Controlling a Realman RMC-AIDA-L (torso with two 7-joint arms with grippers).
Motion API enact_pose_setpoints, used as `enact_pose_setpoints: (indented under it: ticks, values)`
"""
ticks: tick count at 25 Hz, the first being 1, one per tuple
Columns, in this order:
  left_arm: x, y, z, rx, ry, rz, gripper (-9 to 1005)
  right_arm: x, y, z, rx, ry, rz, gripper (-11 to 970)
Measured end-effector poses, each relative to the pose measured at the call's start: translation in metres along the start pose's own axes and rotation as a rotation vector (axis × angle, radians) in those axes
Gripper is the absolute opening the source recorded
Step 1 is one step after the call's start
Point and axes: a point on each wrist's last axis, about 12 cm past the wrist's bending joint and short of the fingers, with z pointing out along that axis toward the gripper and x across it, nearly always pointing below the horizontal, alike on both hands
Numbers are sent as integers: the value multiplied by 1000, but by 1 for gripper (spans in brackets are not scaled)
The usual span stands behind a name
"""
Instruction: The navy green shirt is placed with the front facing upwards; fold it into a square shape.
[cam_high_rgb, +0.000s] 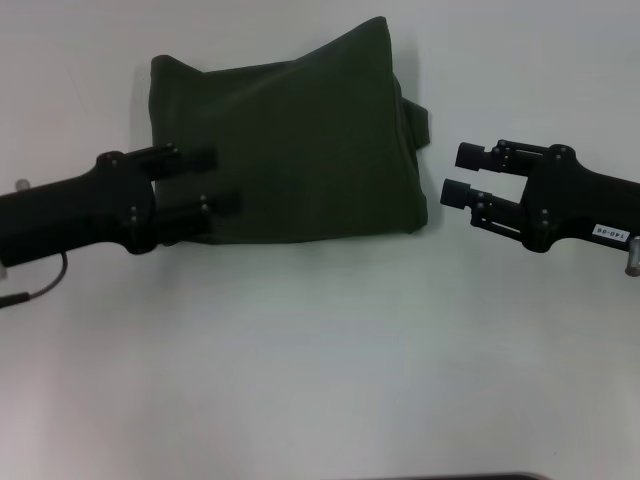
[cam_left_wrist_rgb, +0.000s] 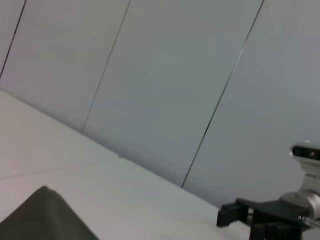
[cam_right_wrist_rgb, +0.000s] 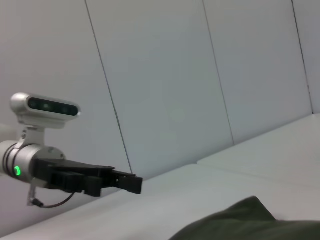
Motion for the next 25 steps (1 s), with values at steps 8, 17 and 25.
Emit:
enact_pose_setpoints:
  ticks: [8,17,25]
  values:
    - [5,-1,-1,-10,-34,22,706,1,-4,-2,27,18,1,537]
    - [3,-1,0,-1,-28,32,706,0,-7,3,27,47,-17,546]
    - [4,1,0,-14,-12,33,707,-3,-11,3,49,46,-29,542]
